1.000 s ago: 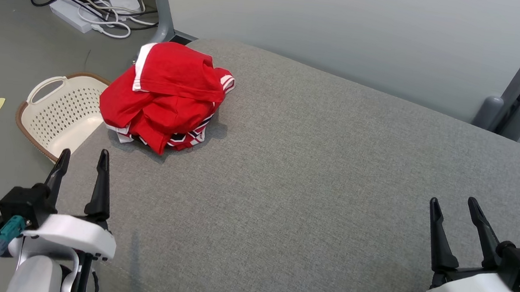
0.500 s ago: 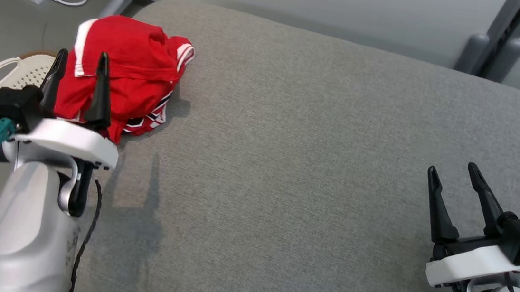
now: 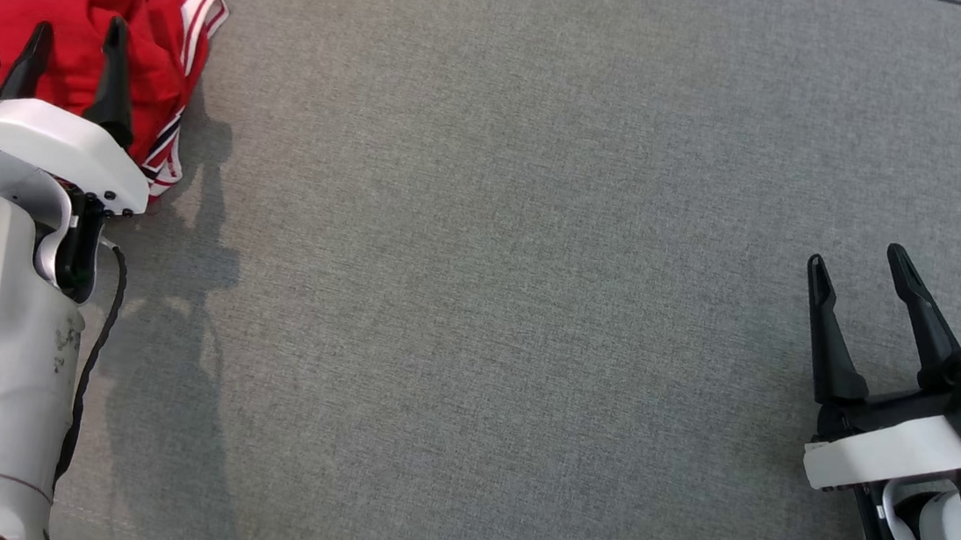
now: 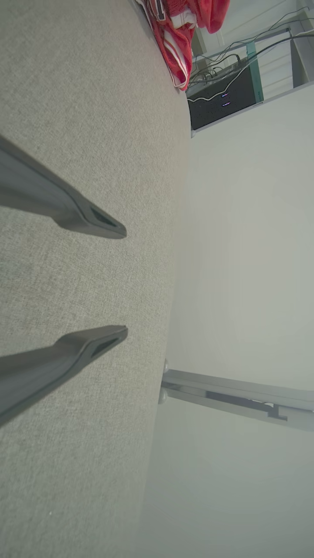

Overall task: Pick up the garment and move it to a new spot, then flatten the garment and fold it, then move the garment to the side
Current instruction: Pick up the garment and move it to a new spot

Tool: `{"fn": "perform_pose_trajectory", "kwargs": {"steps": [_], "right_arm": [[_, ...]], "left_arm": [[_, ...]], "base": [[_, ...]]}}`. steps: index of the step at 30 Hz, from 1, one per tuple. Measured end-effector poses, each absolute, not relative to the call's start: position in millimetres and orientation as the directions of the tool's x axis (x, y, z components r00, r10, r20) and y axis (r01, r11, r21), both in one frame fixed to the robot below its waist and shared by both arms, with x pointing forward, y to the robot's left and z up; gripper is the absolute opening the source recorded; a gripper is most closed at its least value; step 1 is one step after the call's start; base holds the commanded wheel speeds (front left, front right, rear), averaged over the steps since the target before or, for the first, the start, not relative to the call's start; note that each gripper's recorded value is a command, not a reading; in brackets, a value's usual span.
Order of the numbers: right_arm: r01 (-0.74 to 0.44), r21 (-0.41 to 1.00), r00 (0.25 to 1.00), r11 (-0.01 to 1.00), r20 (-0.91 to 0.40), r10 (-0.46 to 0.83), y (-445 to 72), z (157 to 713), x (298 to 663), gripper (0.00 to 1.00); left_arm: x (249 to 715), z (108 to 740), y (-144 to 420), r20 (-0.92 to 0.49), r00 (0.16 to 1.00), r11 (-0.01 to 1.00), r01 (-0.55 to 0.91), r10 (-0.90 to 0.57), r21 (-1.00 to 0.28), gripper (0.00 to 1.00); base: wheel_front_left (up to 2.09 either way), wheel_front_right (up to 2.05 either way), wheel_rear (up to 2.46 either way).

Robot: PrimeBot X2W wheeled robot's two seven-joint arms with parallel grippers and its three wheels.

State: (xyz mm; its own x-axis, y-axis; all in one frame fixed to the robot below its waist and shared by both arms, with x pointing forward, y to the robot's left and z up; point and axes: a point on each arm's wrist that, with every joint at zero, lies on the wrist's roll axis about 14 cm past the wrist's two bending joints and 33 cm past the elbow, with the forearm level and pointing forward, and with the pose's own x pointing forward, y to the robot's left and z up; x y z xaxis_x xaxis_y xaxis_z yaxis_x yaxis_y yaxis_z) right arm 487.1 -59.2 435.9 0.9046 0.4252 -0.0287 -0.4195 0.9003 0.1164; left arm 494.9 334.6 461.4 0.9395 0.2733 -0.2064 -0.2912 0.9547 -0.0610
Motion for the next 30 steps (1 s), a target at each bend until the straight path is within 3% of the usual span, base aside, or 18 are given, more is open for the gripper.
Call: {"fn": "perform_pose_trajectory", "kwargs": {"steps": [3,4,5,6,11,17,30], "right_arm": [[-0.407,0.122,0.909,0.905,-0.046,0.414,-64,427,488,1.0],[-0.404,0.124,0.909,0.906,-0.051,0.413,-65,425,489,1.0],[-0.403,0.126,0.91,0.907,-0.053,0.412,-64,423,489,1.0],[-0.403,0.128,0.91,0.906,-0.053,0.412,-64,423,490,1.0],[-0.405,0.132,0.909,0.905,-0.053,0.414,-62,422,491,1.0],[-0.399,0.13,0.915,0.908,-0.005,0.403,-61,444,487,1.0],[-0.347,0.11,0.936,0.931,0.101,0.337,-81,502,452,1.0]], "left_arm": [[498,439,334,-0.295,0.917,0.953,-0.299,0.27,-0.057,1.0],[499,434,333,-0.316,0.91,0.953,-0.299,0.267,-0.056,0.81],[500,430,333,-0.33,0.906,0.953,-0.298,0.265,-0.052,0.37],[500,428,333,-0.337,0.904,0.953,-0.297,0.264,-0.05,0.0],[504,438,340,-0.289,0.915,0.953,-0.302,0.28,-0.033,0.0],[509,493,349,-0.103,0.951,0.956,-0.295,0.292,-0.009,0.0],[444,579,339,0.199,0.938,0.956,-0.292,0.286,0.005,0.0]], "base": [[0.0,0.0,0.0],[0.0,0.0,0.0],[0.0,0.0,0.0],[0.0,0.0,0.0],[0.0,0.0,0.0],[0.0,0.0,0.0],[0.0,0.0,0.0]]}}
